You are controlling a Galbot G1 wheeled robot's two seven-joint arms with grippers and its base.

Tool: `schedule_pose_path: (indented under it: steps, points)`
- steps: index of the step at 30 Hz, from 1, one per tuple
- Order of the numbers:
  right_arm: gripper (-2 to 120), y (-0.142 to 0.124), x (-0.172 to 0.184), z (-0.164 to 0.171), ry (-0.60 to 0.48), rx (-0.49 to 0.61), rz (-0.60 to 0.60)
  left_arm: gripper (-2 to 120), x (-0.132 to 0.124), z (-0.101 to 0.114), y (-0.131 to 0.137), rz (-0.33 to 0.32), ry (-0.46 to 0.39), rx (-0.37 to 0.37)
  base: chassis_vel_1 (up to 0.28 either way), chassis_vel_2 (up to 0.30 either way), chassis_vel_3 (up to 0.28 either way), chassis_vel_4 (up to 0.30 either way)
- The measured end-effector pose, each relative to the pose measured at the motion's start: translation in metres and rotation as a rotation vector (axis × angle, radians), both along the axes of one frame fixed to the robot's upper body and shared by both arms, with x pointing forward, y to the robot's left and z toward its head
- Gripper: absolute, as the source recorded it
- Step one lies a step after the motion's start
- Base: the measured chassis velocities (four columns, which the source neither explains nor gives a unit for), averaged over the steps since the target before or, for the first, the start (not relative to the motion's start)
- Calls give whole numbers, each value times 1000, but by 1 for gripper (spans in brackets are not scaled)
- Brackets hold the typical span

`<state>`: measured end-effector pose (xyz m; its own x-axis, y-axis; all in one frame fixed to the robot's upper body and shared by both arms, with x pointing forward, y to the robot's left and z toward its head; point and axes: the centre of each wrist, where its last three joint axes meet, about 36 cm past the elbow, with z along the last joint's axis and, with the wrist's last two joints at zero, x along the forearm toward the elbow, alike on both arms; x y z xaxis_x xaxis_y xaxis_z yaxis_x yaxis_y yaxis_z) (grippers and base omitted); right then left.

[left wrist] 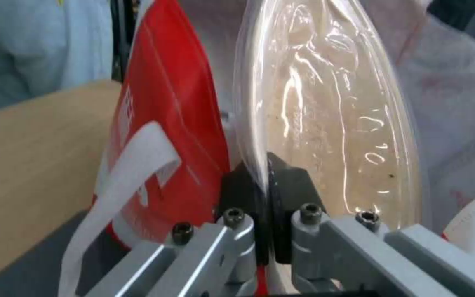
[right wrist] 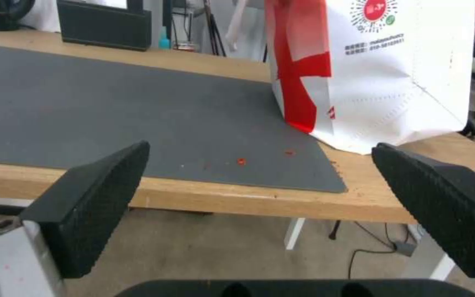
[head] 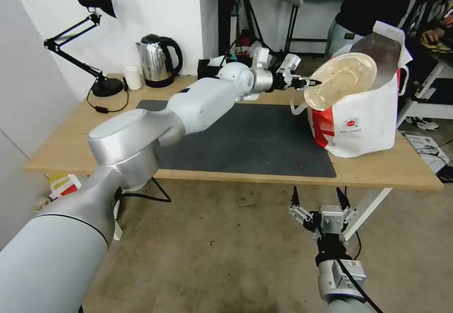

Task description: Pick up the trash from the table and place it into the takeout bag.

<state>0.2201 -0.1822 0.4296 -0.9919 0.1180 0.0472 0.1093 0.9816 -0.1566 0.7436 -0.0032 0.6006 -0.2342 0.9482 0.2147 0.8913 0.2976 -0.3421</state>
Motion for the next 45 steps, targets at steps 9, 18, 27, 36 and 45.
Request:
schedule_pose_path:
  steps: [9,18,27,36,45]
  points:
    - [100,0,0,0,0,0,0,0,4,-1,6,-55,20,78,0,0,0,0]
    - [100,0,0,0,0,0,0,0,6,-3,9,-89,17,108,0,0,0,0]
    - [100,0,0,0,0,0,0,35,6,-1,8,-76,9,113,0,0,0,0]
    - [100,0,0,0,0,0,0,69,6,8,7,-52,-4,115,0,0,0,0]
    - [100,0,0,0,0,0,0,98,6,18,4,-19,-16,116,0,0,0,0]
